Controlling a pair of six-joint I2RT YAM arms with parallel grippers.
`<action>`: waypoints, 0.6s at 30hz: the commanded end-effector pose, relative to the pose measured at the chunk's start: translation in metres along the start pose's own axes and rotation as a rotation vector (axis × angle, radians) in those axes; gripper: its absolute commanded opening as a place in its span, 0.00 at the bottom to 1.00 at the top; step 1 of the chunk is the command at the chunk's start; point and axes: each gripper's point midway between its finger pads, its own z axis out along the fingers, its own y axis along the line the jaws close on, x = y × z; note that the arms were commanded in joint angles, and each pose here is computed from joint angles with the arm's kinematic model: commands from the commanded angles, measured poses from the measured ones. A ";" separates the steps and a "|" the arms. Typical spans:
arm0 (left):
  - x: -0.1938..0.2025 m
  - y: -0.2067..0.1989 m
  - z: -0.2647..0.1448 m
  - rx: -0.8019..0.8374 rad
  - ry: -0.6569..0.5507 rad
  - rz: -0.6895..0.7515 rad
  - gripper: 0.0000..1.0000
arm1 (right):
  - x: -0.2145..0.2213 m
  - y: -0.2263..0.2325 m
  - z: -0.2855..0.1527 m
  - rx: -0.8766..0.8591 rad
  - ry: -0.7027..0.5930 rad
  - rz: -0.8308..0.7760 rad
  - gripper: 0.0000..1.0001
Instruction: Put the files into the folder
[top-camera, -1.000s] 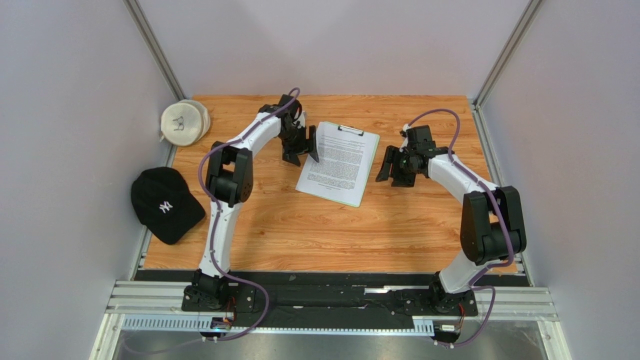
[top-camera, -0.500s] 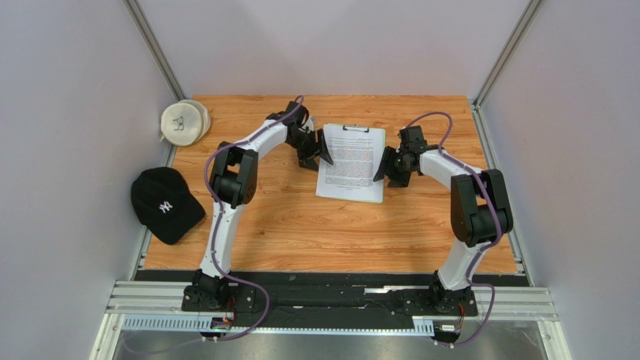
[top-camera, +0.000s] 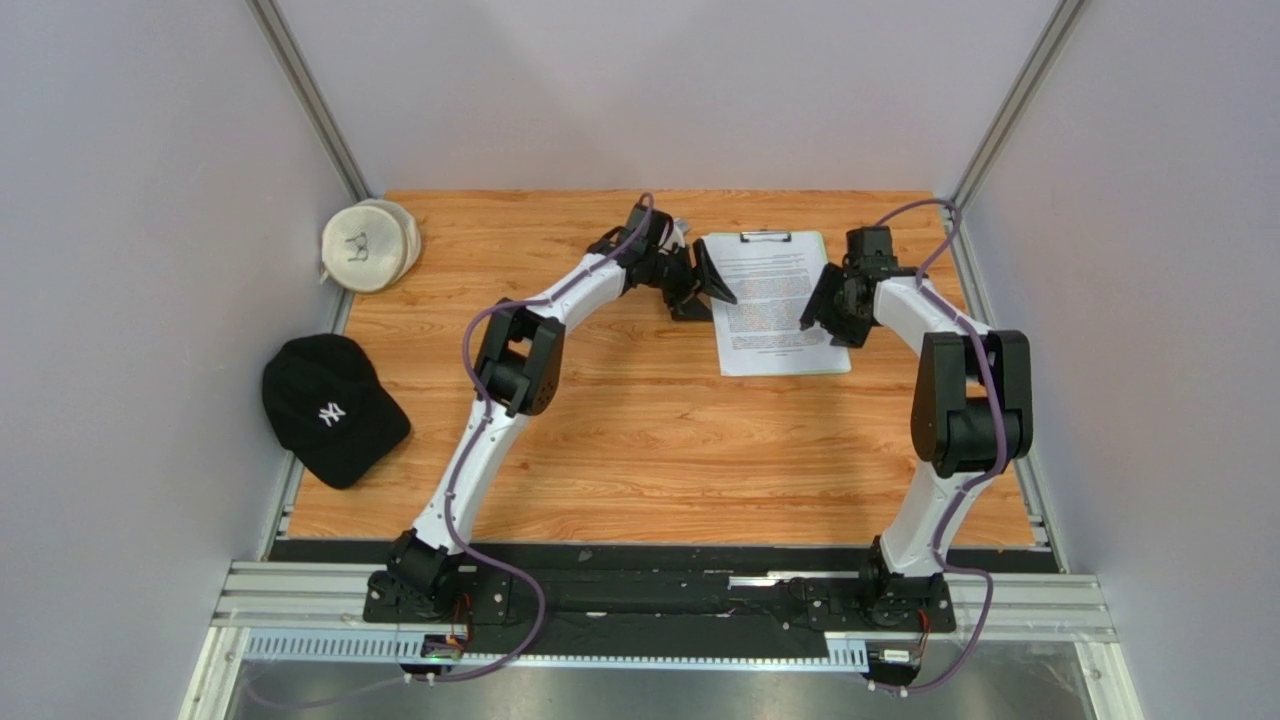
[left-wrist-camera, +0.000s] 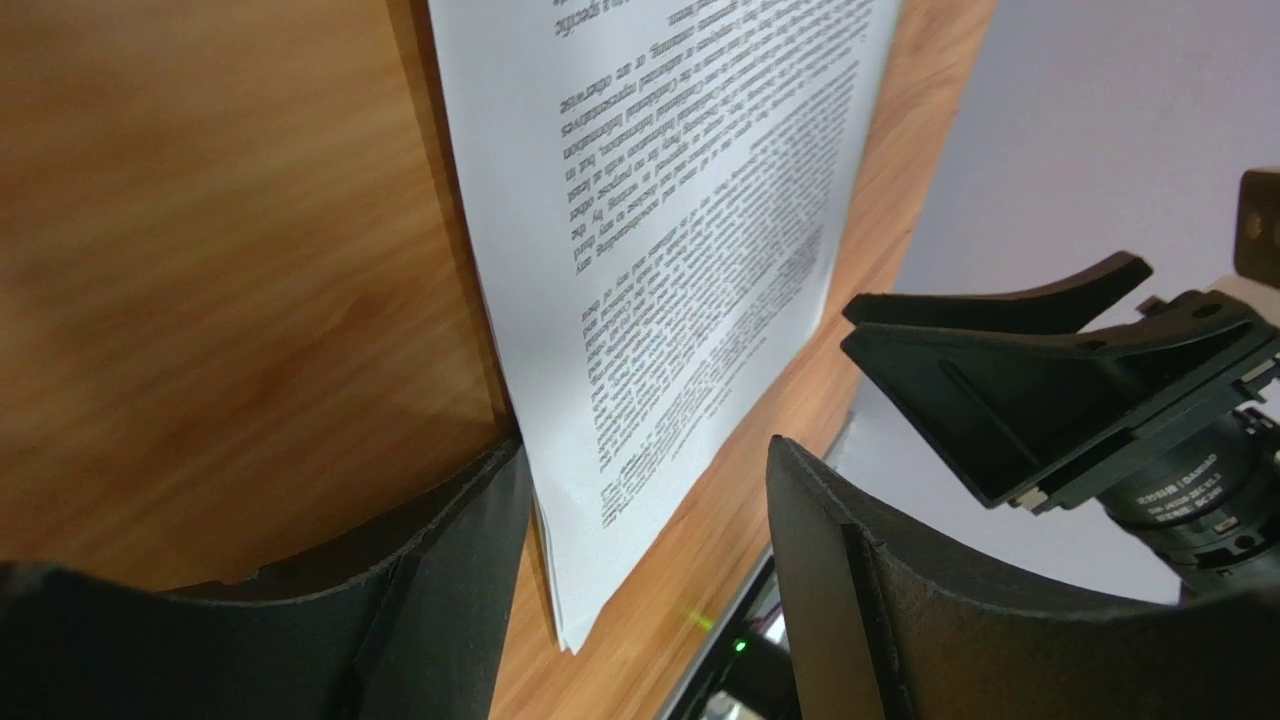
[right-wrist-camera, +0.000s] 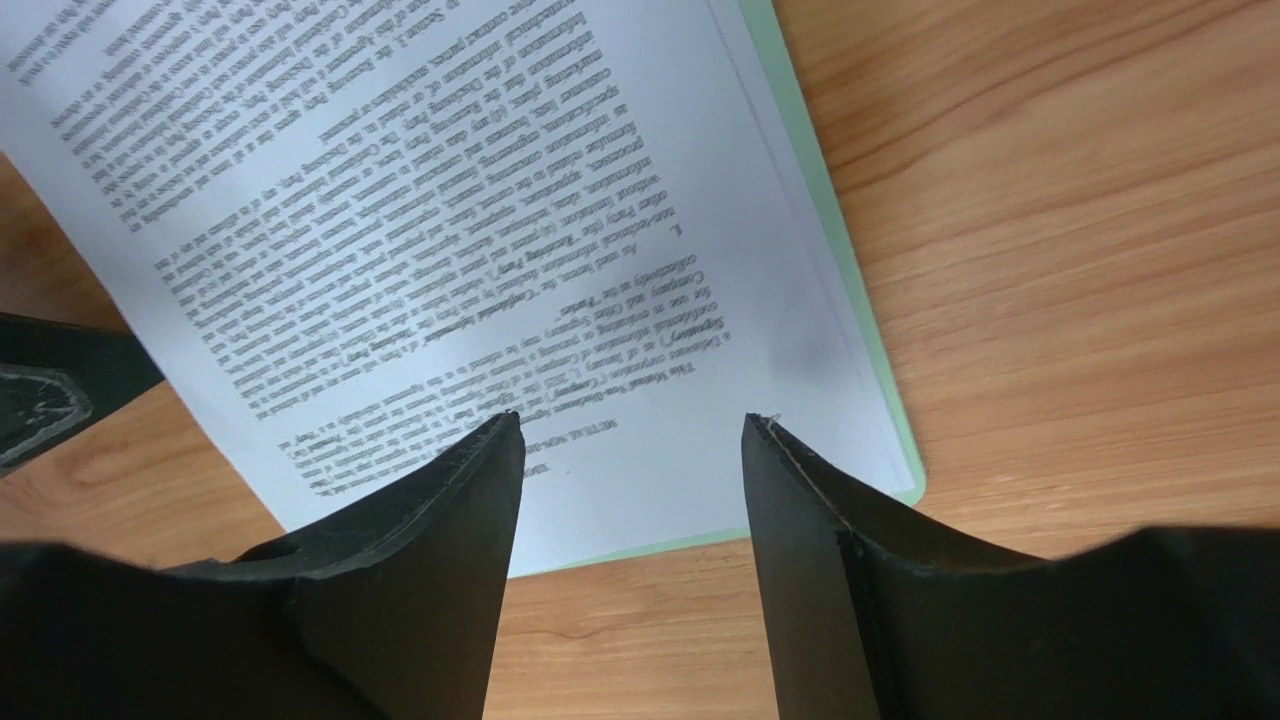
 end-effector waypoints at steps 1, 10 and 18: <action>-0.016 -0.017 0.044 0.100 -0.062 -0.003 0.69 | -0.061 -0.002 -0.039 0.034 -0.175 -0.032 0.60; -0.053 -0.043 -0.028 0.059 -0.159 0.032 0.82 | -0.046 0.020 -0.125 -0.083 -0.232 -0.098 0.66; 0.038 -0.121 -0.205 -0.123 -0.276 0.352 0.86 | 0.043 0.062 -0.197 -0.128 -0.239 -0.304 0.67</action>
